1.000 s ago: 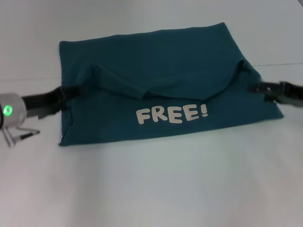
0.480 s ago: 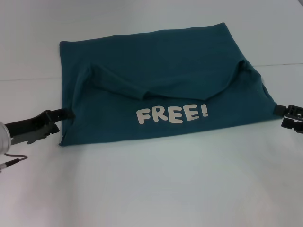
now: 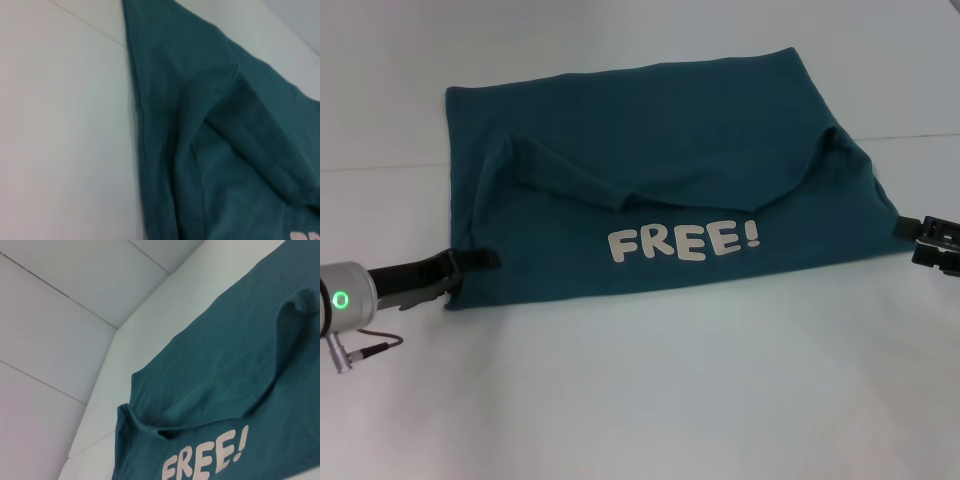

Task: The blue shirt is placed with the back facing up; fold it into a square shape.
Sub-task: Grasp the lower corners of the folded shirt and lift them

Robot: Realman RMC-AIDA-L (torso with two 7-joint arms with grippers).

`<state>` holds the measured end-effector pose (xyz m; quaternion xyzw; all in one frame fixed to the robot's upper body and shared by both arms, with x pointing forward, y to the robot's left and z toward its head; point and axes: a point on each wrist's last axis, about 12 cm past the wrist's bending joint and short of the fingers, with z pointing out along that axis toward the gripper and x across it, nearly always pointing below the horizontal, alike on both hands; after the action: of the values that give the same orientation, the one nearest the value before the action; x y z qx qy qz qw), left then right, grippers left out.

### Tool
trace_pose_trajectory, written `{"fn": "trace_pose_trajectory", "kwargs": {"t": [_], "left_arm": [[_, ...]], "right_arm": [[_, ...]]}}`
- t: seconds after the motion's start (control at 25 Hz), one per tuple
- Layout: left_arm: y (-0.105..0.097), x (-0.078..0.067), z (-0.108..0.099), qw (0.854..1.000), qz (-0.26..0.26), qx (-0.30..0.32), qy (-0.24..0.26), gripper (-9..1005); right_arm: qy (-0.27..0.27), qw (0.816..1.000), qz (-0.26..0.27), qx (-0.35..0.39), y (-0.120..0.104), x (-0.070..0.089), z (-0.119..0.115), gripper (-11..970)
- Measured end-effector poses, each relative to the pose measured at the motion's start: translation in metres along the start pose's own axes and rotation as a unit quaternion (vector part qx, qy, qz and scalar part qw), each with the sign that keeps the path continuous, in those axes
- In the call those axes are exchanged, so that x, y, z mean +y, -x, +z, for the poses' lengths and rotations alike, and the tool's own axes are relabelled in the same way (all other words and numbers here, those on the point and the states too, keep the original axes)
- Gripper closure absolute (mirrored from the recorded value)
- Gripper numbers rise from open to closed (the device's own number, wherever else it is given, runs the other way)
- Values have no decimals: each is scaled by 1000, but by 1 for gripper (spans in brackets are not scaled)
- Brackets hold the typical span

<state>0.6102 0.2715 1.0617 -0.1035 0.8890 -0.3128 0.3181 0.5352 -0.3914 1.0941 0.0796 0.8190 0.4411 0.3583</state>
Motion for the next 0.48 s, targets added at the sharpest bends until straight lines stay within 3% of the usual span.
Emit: {"fn": "trace_pose_trajectory", "kwargs": {"t": [0.48], "left_arm": [[-5,-1,3,1000,5,10,2,295]], "right_arm": [[-3,1000,9,-17,0,-3,-5,44]]}}
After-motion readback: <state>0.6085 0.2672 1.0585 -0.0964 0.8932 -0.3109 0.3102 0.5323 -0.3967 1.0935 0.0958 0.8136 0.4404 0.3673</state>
